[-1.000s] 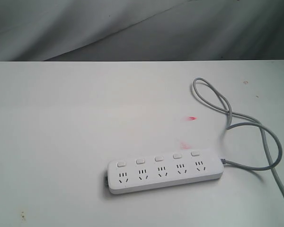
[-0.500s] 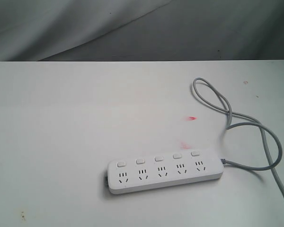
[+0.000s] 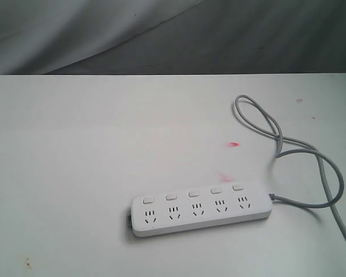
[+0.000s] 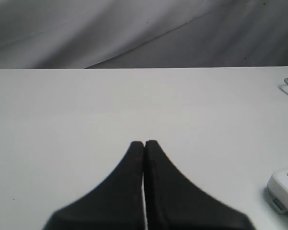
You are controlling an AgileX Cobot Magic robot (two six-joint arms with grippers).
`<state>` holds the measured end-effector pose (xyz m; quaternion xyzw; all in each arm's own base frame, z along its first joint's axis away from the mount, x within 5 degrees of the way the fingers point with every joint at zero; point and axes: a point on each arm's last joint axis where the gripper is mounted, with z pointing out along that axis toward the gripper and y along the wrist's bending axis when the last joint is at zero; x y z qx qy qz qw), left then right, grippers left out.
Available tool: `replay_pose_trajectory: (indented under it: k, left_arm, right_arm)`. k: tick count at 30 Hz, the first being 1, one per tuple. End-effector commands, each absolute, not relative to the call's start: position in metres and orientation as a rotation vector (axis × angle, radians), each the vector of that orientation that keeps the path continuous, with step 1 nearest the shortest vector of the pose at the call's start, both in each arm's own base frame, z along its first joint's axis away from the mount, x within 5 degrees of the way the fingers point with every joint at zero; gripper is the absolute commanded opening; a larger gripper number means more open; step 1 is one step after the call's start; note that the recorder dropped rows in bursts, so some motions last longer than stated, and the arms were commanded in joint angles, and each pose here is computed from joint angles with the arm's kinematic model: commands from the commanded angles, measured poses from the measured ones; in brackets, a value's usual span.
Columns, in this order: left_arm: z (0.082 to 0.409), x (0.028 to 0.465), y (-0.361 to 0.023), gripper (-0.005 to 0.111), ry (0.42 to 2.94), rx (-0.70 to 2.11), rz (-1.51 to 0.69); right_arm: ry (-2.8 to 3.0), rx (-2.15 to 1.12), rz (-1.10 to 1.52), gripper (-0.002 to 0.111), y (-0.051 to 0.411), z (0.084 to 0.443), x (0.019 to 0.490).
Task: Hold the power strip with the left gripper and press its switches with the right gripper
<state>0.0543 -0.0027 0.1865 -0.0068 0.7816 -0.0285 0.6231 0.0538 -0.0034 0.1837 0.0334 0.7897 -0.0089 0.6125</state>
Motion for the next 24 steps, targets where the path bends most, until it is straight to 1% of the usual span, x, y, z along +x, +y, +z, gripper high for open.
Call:
replay_pose_trajectory:
  k: [1, 7, 10, 16, 24]
  left_arm:
    - [0.185, 0.054, -0.003, 0.0, 1.794, -0.031, -0.093]
    - [0.184, 0.055, -0.003, 0.0, 1.813, -0.03, -0.091]
    - [0.196, 0.06, -0.004, 0.0, 1.84, -0.027, -0.094]
    - [0.235, 0.078, -0.004, 0.0, 1.863, -0.029, -0.093]
    - [0.303, 0.108, -0.004, 0.0, 1.69, -0.034, -0.089]
  right_arm:
    - [1.813, 0.078, -0.027, 0.0, -0.004, 0.183, 0.054]
    - [1.813, 0.078, -0.027, 0.0, -0.004, 0.183, 0.054]
    - [1.813, 0.078, -0.027, 0.0, -0.004, 0.183, 0.054]
    - [1.813, 0.078, -0.027, 0.0, -0.004, 0.183, 0.054]
    - [1.813, 0.078, -0.027, 0.0, -0.004, 0.183, 0.054]
